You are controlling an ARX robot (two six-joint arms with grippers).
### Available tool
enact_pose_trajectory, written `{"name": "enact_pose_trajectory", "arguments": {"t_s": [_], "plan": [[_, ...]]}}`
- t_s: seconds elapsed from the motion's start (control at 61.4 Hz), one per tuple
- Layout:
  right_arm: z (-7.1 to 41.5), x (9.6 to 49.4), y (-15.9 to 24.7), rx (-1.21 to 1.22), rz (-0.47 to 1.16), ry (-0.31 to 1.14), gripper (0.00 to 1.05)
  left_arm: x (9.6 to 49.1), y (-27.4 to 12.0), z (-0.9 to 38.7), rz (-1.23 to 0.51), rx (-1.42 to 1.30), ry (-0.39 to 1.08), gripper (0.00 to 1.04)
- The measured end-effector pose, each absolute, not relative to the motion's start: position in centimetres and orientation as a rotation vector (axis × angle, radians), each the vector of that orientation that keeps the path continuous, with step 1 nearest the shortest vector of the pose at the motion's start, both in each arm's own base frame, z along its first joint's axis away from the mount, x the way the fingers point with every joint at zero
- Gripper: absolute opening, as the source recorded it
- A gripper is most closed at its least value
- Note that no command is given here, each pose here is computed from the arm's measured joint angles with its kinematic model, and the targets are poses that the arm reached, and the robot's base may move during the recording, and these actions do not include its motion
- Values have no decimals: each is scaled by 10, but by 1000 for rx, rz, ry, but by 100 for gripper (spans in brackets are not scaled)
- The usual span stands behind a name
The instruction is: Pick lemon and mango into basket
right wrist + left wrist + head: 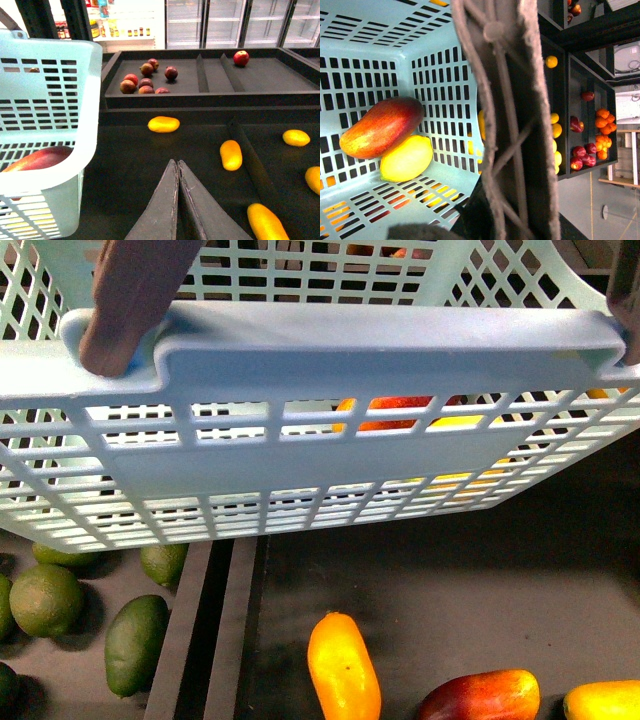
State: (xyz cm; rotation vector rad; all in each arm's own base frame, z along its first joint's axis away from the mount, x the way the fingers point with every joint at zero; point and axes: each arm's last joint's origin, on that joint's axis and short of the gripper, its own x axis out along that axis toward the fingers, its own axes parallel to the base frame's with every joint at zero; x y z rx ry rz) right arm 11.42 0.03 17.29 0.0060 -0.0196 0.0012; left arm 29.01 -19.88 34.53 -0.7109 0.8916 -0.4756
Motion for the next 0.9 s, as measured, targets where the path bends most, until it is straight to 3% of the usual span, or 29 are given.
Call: {"name": "enact_pose_trajectory", "arguments": {"t_s": [0.651,0.895], "plan": [[169,97,0,6,3,-12,2,290,-199,345,-475,-711,892,4],[169,97,0,4,3,-12,44,290,-199,345,-476,-711,892,4]]}}
